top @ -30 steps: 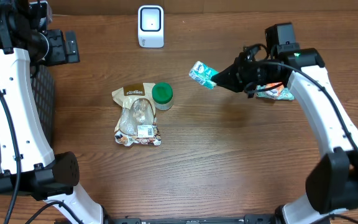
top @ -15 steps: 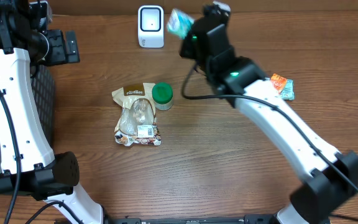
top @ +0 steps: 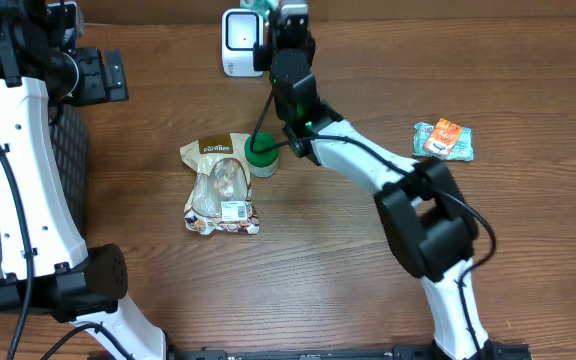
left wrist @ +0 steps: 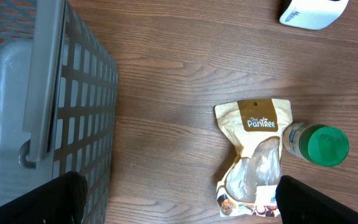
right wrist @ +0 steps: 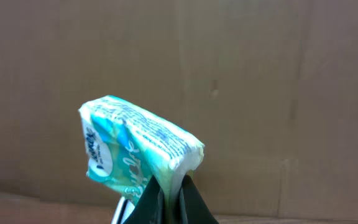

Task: Scan the item barcode
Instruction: 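Lift the teal packet and carry it toward the scanner, then hold the teal packet up in front of the scanner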

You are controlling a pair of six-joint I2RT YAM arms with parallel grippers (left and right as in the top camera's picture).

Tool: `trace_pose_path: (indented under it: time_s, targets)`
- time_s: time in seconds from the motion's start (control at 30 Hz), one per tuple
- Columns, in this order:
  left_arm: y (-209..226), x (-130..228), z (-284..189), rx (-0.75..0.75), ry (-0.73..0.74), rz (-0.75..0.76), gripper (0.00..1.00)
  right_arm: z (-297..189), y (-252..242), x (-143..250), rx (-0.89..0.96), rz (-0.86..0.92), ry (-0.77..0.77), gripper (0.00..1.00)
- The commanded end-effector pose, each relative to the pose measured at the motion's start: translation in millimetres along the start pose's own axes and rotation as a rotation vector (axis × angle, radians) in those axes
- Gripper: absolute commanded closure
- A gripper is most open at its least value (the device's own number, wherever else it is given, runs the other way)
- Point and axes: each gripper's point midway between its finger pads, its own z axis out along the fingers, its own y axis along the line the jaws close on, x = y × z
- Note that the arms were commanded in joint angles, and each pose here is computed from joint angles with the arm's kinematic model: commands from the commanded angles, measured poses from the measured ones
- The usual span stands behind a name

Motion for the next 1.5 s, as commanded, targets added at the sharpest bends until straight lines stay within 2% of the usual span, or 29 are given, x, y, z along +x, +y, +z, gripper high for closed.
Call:
trace_pose_path:
  time_s: [0.0, 0.67, 0.9, 1.1, 1.47]
  targets:
    - [2, 0, 1, -0.007, 0.0, 0.017, 0.01, 4, 17, 12, -0.096, -0.117, -0.007, 0.96]
    - [2, 0, 1, -0.007, 0.001, 0.017, 0.01, 13, 15, 78, -0.117, -0.188, 0.084, 0.96]
    - [2, 0, 1, -0.007, 0.001, 0.017, 0.0, 14, 22, 69, -0.086, -0.259, 0.111, 0.96]
    - [2, 0, 1, -0.007, 0.001, 0.017, 0.0, 6, 40, 29, -0.062, -0.285, 0.143, 0.96]
    - [2, 0, 1, -0.007, 0.001, 0.017, 0.0, -20, 48, -81, -0.105, -0.207, 0.027, 0.96]
